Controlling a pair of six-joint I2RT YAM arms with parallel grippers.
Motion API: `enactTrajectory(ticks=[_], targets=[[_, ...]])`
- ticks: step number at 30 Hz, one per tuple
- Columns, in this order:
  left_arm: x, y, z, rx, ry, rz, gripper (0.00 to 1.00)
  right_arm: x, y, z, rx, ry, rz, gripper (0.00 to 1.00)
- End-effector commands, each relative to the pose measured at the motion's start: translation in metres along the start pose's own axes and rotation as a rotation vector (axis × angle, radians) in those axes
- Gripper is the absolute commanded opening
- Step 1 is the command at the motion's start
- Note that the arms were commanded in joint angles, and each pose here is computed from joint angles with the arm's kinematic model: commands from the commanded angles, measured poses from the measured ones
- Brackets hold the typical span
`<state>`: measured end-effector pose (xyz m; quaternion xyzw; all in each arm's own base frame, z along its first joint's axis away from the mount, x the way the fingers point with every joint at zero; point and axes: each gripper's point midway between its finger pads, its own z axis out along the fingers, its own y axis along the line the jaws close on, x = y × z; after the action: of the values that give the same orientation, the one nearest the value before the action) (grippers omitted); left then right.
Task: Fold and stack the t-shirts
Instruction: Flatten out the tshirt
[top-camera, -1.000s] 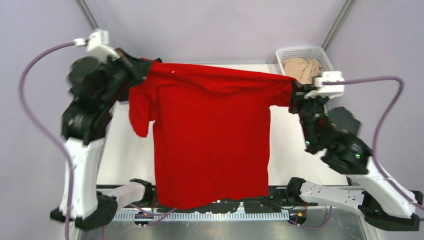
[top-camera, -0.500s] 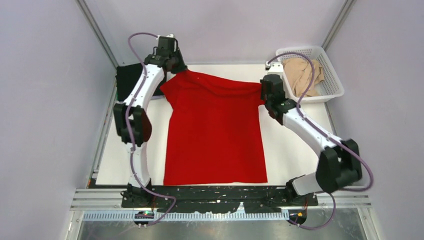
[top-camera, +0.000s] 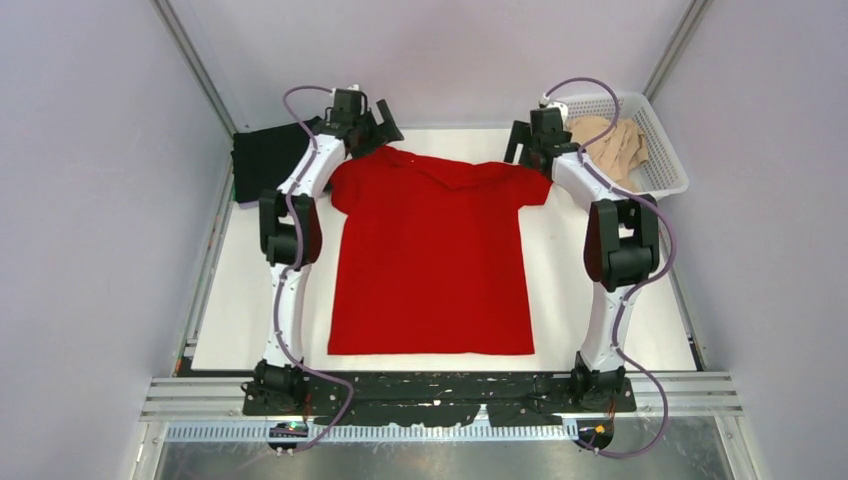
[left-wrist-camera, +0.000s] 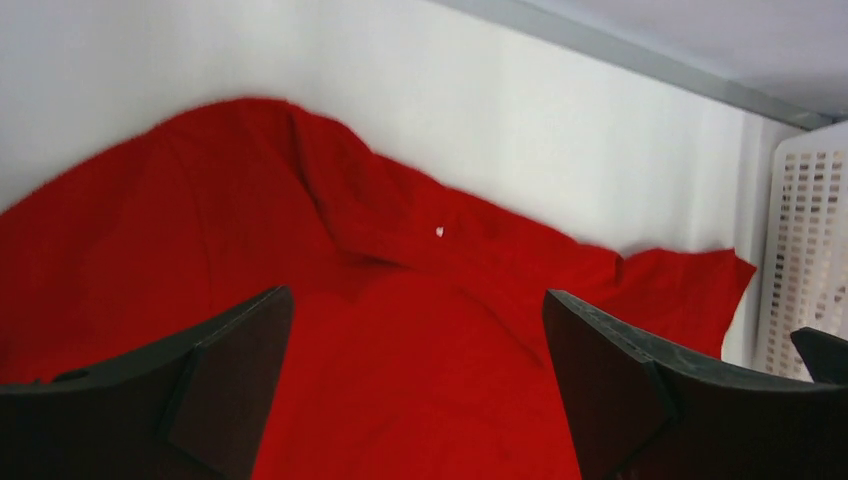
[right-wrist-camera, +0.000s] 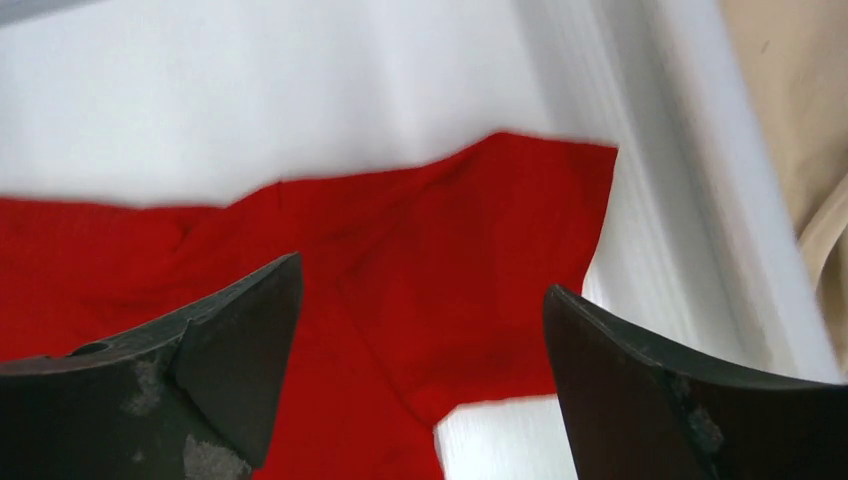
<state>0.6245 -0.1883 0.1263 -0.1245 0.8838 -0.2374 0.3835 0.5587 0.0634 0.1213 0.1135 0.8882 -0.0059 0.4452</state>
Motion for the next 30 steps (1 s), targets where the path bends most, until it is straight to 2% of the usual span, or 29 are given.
enactTrajectory(ticks=[1,5,8,12,16,22,26,30], targets=[[-0.038,-0.058,-0.070,0.143,-0.098,0.060,1.00,-0.002,0.022,-0.058,-0.150,-0.002,0.048,0.95],[0.015,-0.041,-0.080,0.092,0.036,0.062,0.99,0.038,0.040,-0.097,-0.234,0.037,0.014,0.95],[0.053,-0.032,-0.087,0.126,0.110,0.009,1.00,0.076,0.052,-0.121,-0.260,0.088,-0.003,0.96],[0.100,-0.013,-0.101,0.139,0.136,-0.066,1.00,0.142,0.065,-0.146,-0.338,0.226,0.011,0.96],[0.140,0.006,-0.117,0.148,0.153,-0.116,1.00,0.174,0.067,-0.144,-0.349,0.306,0.056,0.95],[0.204,0.033,-0.133,0.092,0.271,-0.152,0.99,0.184,0.065,-0.119,-0.295,0.342,0.062,0.96],[0.265,0.050,-0.154,0.055,0.360,-0.177,1.00,0.168,0.080,-0.090,-0.278,0.364,0.061,0.95],[0.325,0.049,-0.176,0.077,0.450,-0.245,1.00,0.163,0.100,-0.062,-0.281,0.408,0.058,0.95]])
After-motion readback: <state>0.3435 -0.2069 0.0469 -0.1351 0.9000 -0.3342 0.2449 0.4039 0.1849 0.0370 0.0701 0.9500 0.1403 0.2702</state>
